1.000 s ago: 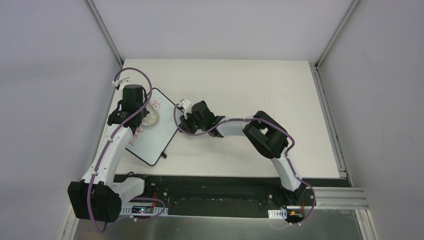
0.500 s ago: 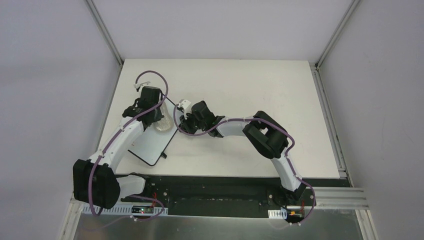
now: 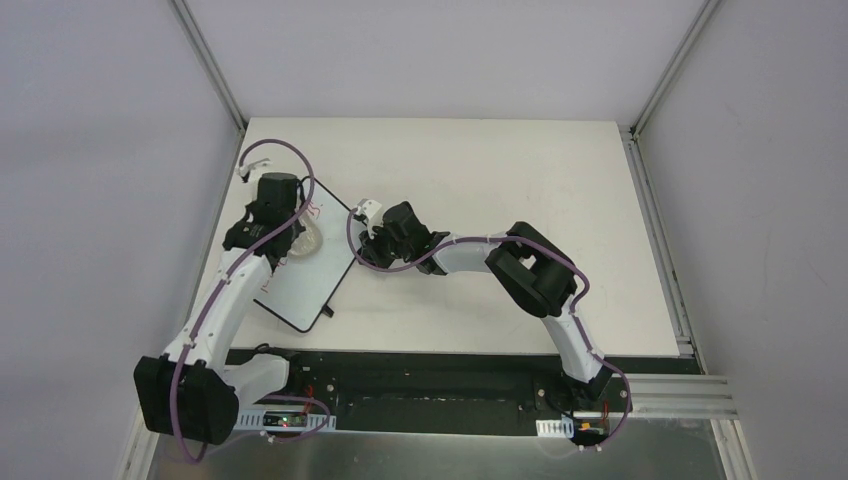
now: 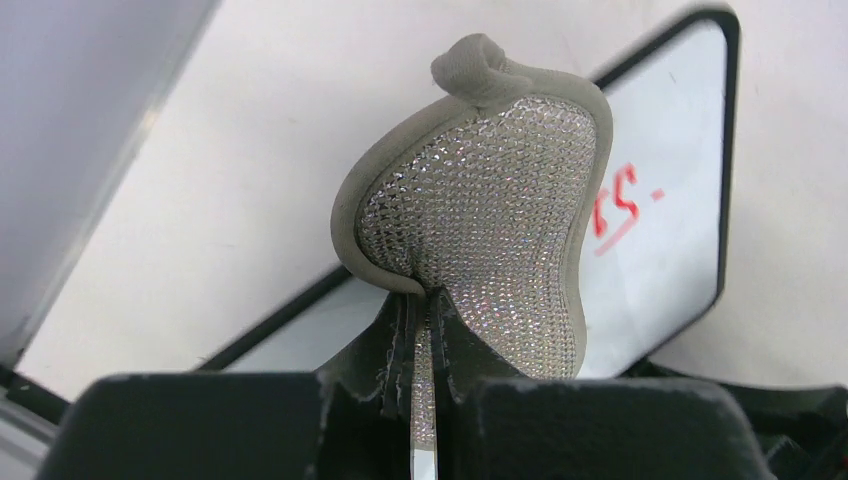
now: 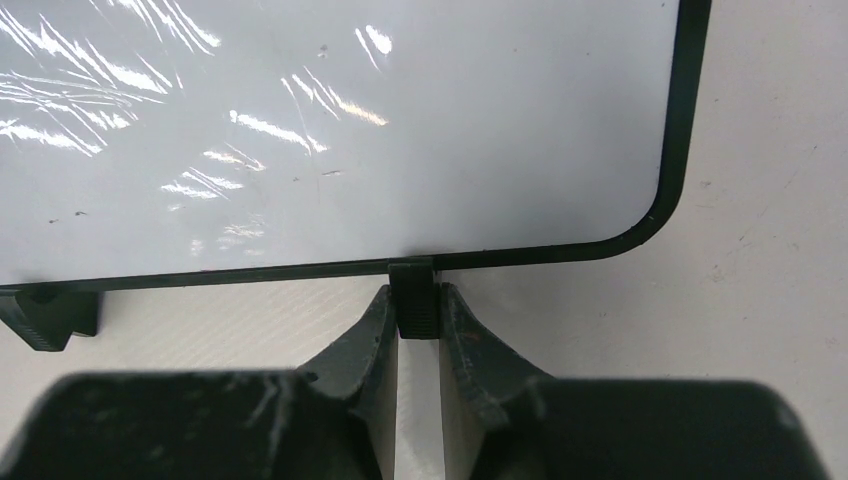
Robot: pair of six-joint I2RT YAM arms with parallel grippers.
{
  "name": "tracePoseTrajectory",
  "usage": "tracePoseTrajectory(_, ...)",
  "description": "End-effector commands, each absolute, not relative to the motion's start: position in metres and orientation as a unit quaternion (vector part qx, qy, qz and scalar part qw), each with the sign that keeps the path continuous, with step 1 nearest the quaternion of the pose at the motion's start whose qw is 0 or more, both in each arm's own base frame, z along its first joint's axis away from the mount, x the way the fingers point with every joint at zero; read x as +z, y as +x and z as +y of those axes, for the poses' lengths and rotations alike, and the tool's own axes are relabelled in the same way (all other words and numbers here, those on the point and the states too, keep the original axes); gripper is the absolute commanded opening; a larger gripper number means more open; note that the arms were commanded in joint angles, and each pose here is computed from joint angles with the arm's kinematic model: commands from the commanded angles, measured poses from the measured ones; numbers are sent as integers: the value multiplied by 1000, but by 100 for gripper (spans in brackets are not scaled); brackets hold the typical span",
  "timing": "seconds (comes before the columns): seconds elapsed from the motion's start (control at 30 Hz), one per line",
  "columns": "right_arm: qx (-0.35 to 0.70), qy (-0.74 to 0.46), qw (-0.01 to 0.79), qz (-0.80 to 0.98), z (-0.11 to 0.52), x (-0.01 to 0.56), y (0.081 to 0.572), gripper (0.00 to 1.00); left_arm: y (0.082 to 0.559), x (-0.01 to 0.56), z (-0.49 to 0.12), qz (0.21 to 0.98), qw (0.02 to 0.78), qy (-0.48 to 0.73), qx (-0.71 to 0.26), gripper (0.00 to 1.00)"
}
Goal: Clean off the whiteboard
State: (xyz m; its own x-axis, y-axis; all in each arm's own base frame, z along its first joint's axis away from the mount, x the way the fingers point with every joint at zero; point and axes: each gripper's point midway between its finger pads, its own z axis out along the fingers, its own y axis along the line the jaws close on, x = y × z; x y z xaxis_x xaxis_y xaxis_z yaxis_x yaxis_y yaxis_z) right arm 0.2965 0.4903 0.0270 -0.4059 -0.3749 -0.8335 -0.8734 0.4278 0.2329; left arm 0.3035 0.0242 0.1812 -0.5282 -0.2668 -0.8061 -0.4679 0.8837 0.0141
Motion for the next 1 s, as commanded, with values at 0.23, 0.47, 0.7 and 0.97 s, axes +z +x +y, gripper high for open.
tracePoseTrajectory(0.23,311,-400,340,792,468,22,302,0,323,164,-5,898,398,-175,63,0)
tracePoseTrajectory(0.47,311,-401,341,791,468,22,302,0,332,138,-47,935,336,-108,22,0)
tracePoseTrajectory(0.7,305,-401,337,795,468,18,304,0,338,164,-6,910,364,-191,44,0)
tracePoseTrajectory(0.97,306,-403,333,796,470,15,303,0,334,201,49,860,424,-266,101,0)
